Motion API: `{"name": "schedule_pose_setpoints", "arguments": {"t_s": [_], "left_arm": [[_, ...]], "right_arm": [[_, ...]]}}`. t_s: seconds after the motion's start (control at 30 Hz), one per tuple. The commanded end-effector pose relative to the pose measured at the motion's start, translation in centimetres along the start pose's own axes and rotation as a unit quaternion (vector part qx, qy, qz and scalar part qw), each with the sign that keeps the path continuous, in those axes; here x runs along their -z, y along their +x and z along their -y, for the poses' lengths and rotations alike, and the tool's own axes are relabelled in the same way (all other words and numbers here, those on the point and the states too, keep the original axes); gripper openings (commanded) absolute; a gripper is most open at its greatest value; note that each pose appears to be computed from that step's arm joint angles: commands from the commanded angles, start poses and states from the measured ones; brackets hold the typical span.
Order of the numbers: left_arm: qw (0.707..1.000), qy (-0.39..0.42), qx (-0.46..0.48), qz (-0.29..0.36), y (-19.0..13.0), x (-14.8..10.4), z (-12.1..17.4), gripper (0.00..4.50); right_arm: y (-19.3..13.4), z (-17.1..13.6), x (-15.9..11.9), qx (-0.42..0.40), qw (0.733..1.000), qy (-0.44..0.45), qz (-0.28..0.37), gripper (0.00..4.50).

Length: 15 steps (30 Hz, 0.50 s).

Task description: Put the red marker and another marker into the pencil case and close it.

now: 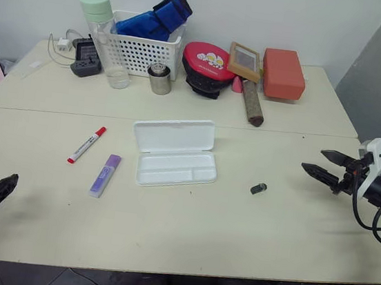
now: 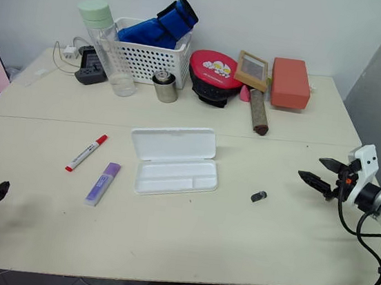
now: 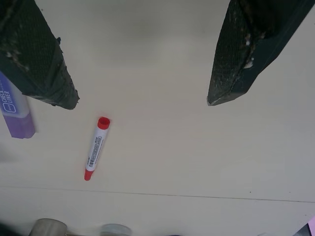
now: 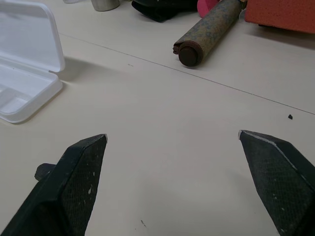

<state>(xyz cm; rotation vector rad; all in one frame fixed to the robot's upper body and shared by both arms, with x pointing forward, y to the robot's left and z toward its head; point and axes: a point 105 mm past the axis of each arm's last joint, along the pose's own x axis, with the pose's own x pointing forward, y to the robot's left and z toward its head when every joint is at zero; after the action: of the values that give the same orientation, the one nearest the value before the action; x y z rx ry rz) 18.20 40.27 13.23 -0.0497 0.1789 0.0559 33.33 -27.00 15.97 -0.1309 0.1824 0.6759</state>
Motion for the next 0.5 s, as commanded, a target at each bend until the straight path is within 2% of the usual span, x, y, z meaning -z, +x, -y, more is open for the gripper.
{"name": "schedule_pose_setpoints", "arguments": {"t_s": [0.03, 0.23, 0.5], "left_arm": [[1.0, 0.011, -0.002, 0.028, -0.56, -1.48, -0.29, 4.45], [1.0, 0.007, 0.011, 0.02, 0.2, -1.17, 0.55, 4.45], [1.0, 0.009, 0.003, 0.019, 0.38, -1.06, 0.24, 4.45]], "right_arm": [[-0.23, 0.17, -1.63, 0.0, 1.0, -0.027, 0.012, 4.5], [0.15, -0.1, -1.72, -0.008, 1.0, -0.027, 0.015, 4.5], [-0.05, 0.18, -1.74, -0.002, 1.0, -0.028, 0.015, 4.5]]}}
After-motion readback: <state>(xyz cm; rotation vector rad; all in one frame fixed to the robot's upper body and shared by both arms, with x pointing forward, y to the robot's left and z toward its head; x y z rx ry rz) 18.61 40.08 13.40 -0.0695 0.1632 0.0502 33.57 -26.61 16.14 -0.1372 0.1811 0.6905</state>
